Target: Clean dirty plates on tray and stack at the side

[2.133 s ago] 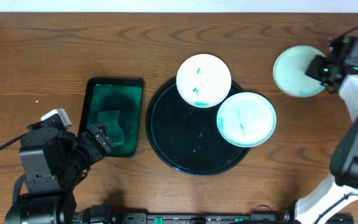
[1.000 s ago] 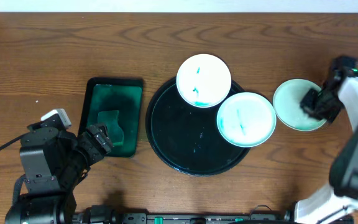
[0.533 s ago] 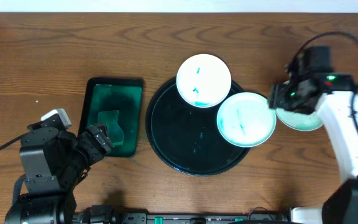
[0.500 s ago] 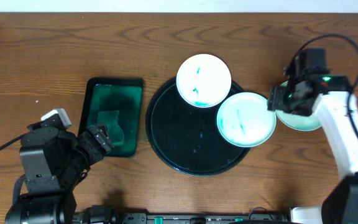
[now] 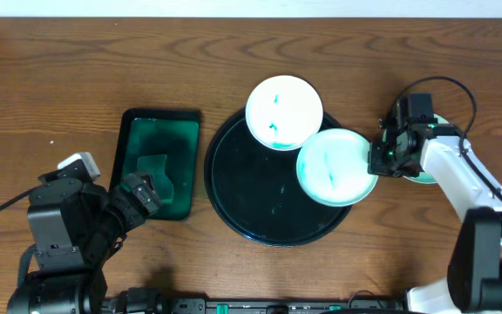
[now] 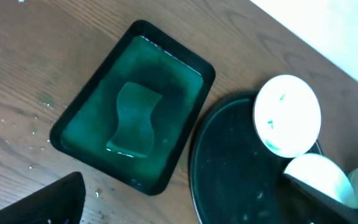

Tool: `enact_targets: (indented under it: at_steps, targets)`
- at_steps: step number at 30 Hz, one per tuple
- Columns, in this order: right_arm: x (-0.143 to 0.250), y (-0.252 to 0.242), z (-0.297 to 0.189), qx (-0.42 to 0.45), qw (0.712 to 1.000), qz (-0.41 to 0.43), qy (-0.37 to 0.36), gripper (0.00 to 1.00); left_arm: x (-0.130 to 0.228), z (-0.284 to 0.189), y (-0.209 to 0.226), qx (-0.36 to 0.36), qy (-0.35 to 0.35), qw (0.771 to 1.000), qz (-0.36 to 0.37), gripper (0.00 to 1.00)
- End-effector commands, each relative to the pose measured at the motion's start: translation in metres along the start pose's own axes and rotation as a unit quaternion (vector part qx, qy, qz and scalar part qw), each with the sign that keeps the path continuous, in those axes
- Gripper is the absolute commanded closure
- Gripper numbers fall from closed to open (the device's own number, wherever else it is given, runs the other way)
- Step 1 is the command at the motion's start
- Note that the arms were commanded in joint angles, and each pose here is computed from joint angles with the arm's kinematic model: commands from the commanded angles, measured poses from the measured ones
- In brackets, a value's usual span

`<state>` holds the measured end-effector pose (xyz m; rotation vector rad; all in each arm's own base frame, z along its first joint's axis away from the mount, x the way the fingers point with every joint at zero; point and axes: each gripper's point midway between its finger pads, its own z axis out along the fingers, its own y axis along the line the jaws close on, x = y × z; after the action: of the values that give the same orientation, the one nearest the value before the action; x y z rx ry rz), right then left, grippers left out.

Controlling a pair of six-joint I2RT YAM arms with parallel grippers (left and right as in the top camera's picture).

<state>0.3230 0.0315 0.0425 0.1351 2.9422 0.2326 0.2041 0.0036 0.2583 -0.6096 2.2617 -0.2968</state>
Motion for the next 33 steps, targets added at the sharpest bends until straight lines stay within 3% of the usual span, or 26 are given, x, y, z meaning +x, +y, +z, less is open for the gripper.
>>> enact_targets:
  at_steps: [1,6,9,21,29,33]
  targets:
    - [-0.025,0.029,-0.049,-0.040,0.996,-0.045,-0.069,0.99,-0.008,-0.006,-0.002,0.001,-0.016,1.000,0.002,0.02]
    - [-0.029,0.064,-0.091,-0.065,0.986,-0.090,-0.121,0.99,-0.012,-0.004,-0.004,0.004,-0.021,1.000,0.002,0.02]
    - [-0.019,0.090,-0.091,-0.078,0.982,-0.127,-0.117,0.99,-0.011,-0.001,-0.004,0.003,-0.014,1.000,0.000,0.02]
    - [0.062,0.129,0.014,-0.078,0.979,-0.162,0.092,0.99,0.009,0.022,0.009,-0.027,0.050,0.998,0.023,0.03]
    - [0.041,0.111,0.042,-0.045,0.994,-0.066,0.080,0.99,0.019,0.063,0.029,-0.090,0.130,0.987,0.034,0.15]
    - [0.026,0.117,0.045,-0.057,0.994,-0.081,0.051,0.99,0.025,0.094,0.045,-0.138,0.180,0.973,0.034,0.17]
